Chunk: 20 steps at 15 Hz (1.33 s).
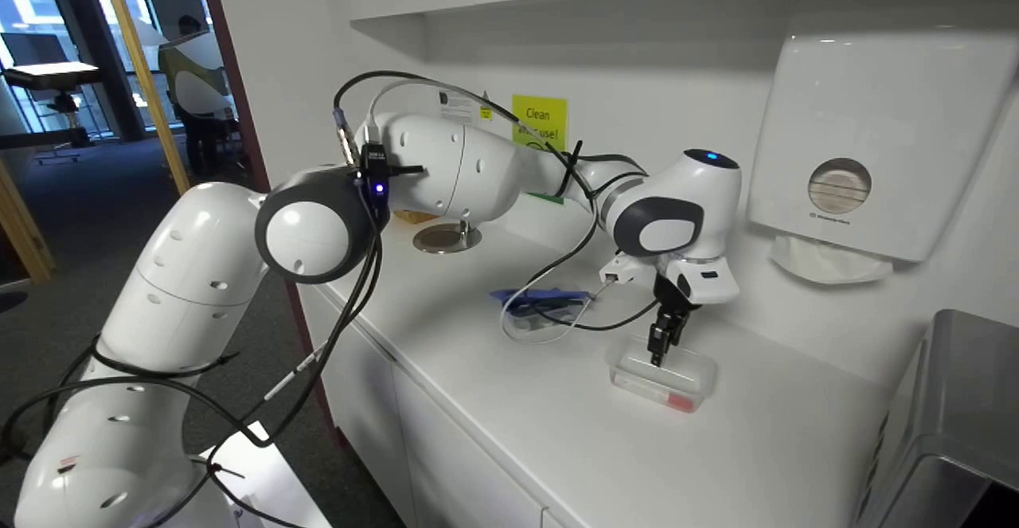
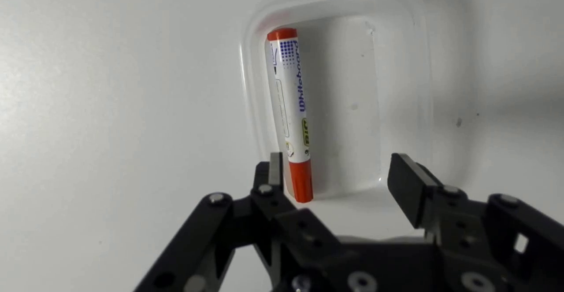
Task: Put the blue towel in the clear bowl on the left then remove the red marker from the bowl on the right.
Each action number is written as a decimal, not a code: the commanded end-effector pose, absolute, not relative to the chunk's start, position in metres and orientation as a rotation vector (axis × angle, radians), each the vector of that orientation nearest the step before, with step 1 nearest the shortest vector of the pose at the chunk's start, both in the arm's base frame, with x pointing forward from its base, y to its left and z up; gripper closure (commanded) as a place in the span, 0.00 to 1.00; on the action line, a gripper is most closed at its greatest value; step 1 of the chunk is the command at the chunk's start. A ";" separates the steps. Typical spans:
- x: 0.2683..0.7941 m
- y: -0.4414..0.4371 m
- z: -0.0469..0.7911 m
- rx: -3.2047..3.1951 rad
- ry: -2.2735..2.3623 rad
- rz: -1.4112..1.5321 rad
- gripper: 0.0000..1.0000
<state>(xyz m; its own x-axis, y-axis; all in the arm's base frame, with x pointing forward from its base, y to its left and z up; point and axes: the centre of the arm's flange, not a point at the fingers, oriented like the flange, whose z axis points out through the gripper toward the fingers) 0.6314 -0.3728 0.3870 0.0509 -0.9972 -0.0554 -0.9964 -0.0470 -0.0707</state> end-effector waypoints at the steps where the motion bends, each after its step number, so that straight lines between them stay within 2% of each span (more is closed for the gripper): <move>1: 0.641 -0.378 0.393 -2.190 2.116 0.020 0.34; 7: 0.643 -0.373 0.383 -2.201 2.113 0.035 0.41; 13: 0.642 -0.368 0.375 -2.206 2.106 0.083 0.39; 20: 0.638 -0.369 0.350 -2.210 2.122 0.154 0.43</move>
